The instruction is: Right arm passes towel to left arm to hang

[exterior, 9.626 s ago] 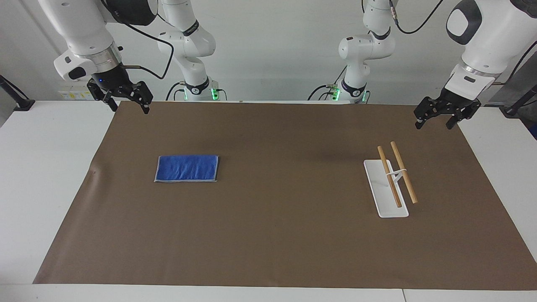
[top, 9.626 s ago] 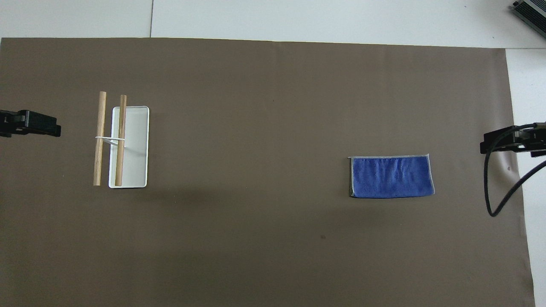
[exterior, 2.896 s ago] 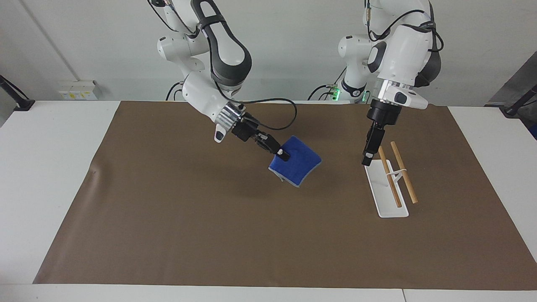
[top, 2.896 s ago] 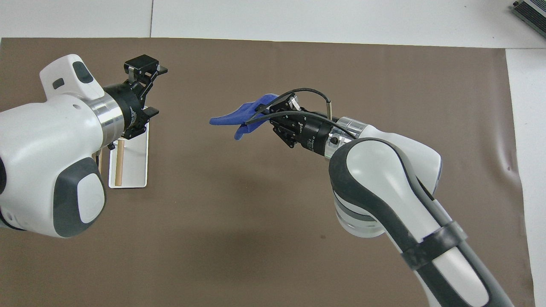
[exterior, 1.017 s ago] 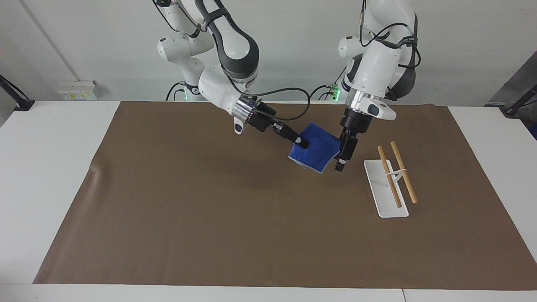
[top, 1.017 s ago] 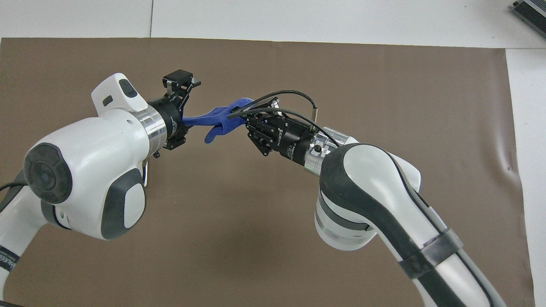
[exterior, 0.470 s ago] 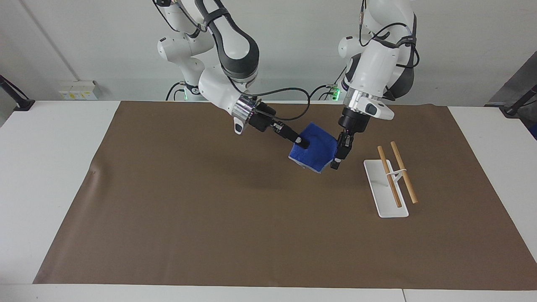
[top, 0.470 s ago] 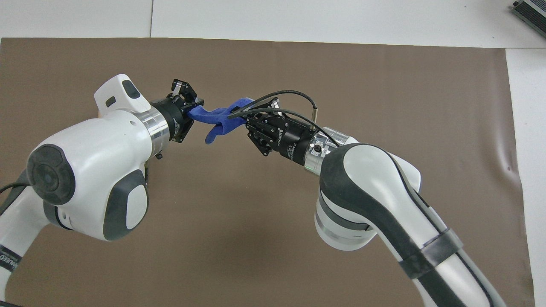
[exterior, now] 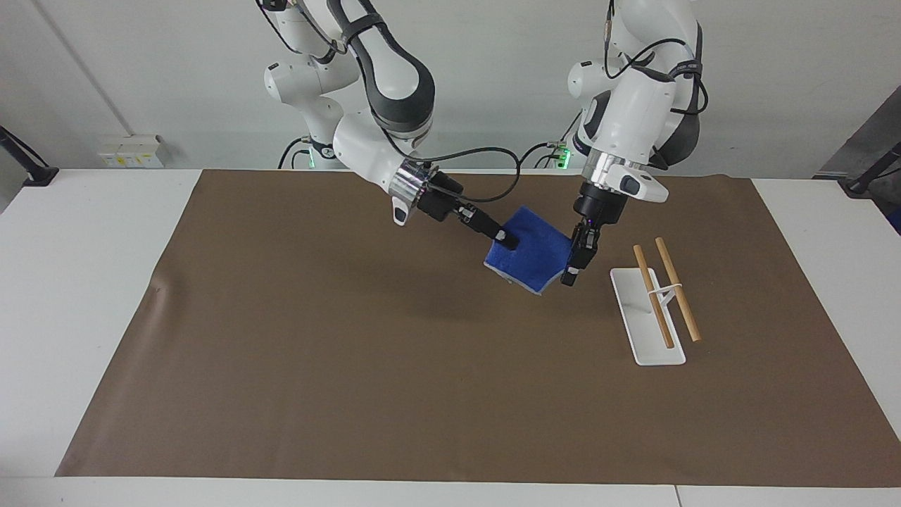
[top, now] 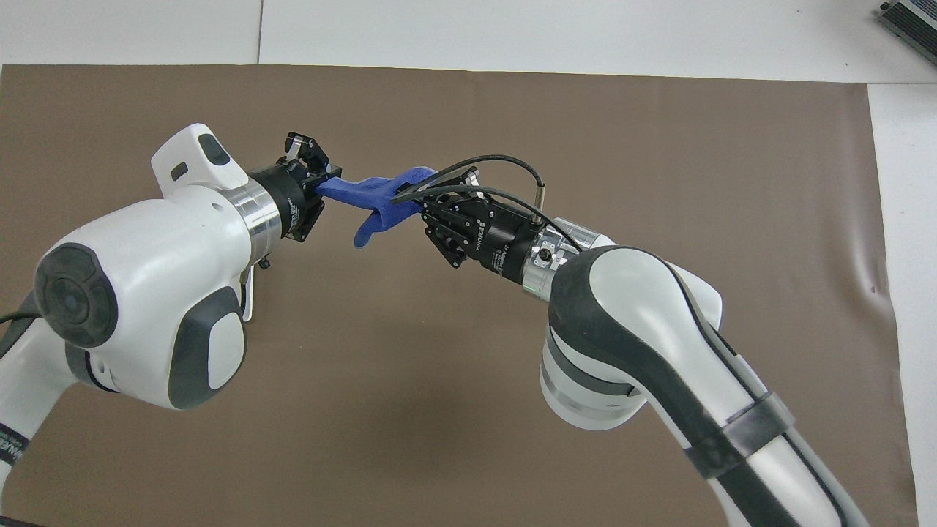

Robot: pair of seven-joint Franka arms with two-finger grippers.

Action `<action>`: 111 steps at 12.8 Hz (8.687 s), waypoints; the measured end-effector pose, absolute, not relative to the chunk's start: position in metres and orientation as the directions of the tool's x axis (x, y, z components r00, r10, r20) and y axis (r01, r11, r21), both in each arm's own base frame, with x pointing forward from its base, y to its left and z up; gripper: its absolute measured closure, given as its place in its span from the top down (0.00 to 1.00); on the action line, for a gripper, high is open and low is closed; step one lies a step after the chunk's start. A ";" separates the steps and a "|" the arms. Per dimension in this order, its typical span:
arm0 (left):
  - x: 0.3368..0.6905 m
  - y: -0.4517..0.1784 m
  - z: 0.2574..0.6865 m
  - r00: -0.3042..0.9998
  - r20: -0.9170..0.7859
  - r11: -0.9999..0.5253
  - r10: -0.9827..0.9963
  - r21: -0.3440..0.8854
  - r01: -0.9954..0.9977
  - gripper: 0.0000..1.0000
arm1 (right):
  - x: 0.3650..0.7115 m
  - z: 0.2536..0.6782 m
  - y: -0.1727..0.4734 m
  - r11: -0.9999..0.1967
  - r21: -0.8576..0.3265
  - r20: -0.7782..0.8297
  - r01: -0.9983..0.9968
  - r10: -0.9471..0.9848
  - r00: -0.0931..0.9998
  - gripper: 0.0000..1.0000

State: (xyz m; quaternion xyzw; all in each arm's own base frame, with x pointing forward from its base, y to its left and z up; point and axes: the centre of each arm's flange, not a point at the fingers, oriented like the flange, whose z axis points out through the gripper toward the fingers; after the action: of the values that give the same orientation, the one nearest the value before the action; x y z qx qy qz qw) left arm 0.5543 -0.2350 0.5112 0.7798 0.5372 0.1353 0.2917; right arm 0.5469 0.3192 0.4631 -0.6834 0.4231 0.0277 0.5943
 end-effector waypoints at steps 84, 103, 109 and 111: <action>0.602 -0.001 0.578 0.806 0.133 -0.811 0.577 0.208 0.547 0.74 | 0.538 0.622 -0.028 -0.994 0.006 -0.027 -0.105 -0.105 0.994 1.00; 0.543 -0.021 0.617 0.994 0.000 -0.993 0.114 -0.028 0.113 0.99 | 0.538 0.622 -0.028 -0.994 0.006 -0.027 -0.105 -0.105 0.994 1.00; 0.544 -0.021 0.619 0.993 0.007 -0.993 0.114 -0.027 0.114 1.00 | 0.538 0.622 -0.028 -0.994 0.006 -0.027 -0.105 -0.105 0.994 1.00; 0.546 -0.021 0.622 0.993 0.025 -0.993 0.115 -0.024 0.115 1.00 | 0.538 0.622 -0.028 -0.994 0.006 -0.028 -0.105 -0.105 0.994 1.00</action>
State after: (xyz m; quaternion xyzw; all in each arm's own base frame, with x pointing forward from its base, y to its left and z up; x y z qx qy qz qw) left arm 0.5457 -0.0207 0.6216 0.9982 0.0576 0.0120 -0.0128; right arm 0.5377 -0.0281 0.6216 -0.9985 0.0525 0.0139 -0.0022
